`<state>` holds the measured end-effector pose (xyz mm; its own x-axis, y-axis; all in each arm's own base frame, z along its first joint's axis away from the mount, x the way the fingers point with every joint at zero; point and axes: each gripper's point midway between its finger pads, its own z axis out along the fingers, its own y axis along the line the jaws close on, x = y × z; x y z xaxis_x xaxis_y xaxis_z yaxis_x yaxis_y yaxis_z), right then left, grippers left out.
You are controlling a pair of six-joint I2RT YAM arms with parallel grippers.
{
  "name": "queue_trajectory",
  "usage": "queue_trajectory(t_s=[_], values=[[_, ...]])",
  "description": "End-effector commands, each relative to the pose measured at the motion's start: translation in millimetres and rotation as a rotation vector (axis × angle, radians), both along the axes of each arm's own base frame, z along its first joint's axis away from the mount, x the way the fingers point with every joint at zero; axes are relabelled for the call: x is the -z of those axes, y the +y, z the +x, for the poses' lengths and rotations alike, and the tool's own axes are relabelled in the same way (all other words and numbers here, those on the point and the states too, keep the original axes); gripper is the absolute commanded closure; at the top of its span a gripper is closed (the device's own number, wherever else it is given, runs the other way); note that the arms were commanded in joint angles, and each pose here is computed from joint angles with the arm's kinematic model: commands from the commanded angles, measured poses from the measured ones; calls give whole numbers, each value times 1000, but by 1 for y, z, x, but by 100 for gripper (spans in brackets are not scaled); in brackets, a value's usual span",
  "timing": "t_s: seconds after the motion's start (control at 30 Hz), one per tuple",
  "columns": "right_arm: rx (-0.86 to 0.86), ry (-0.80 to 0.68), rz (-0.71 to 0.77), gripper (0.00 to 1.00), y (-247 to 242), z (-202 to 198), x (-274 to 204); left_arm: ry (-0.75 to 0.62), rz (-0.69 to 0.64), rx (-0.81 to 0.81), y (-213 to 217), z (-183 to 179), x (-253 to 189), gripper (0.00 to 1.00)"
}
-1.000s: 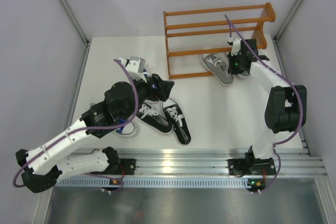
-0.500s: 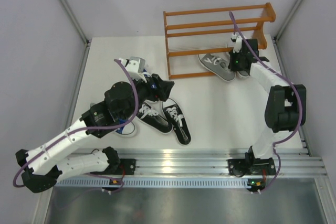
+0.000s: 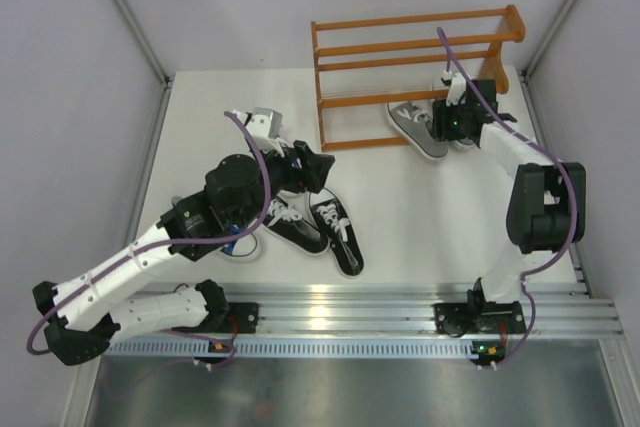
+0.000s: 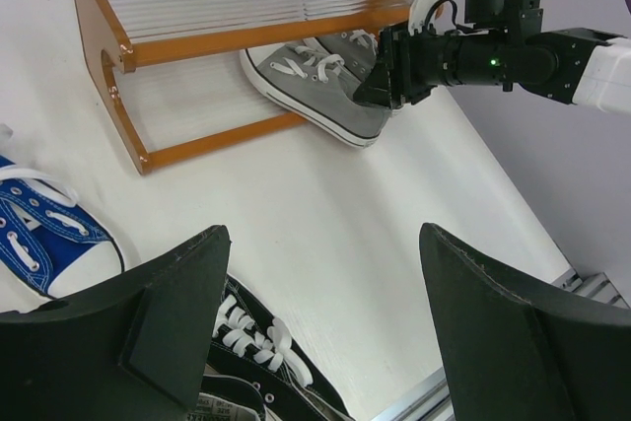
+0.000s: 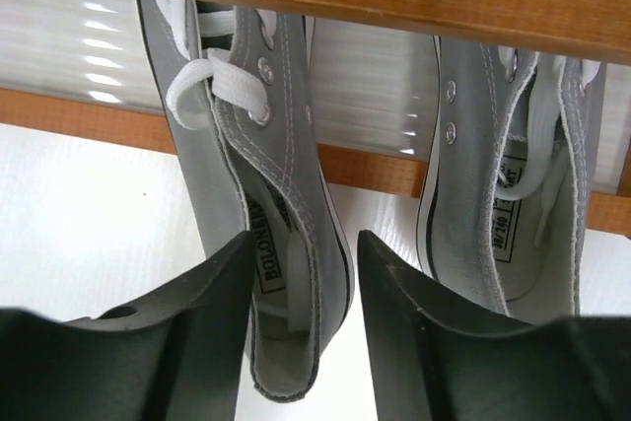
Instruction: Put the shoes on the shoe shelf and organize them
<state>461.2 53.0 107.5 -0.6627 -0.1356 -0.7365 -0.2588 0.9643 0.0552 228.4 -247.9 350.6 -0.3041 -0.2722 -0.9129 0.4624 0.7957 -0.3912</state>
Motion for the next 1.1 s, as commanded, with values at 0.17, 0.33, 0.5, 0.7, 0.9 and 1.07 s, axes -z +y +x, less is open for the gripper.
queue_trajectory(t_s=[0.17,0.33,0.5,0.7,0.9,1.07], values=[[-226,-189,-38,45,12,-5,-81,-39,-56,-7,2,1,-19,17],[-460,-152,-91,44,28,-20,-75,-39,-57,-2,1,0,-20,17],[-556,-31,-95,44,32,-24,-58,-38,-59,1,2,-1,-19,17],[-575,28,-119,44,31,-23,-37,-34,-70,-3,5,-3,-18,17],[-567,81,-138,43,30,-29,-13,-28,-69,-2,5,-3,-14,17],[-572,112,-157,43,33,-32,6,-25,-63,1,3,-3,-12,17]])
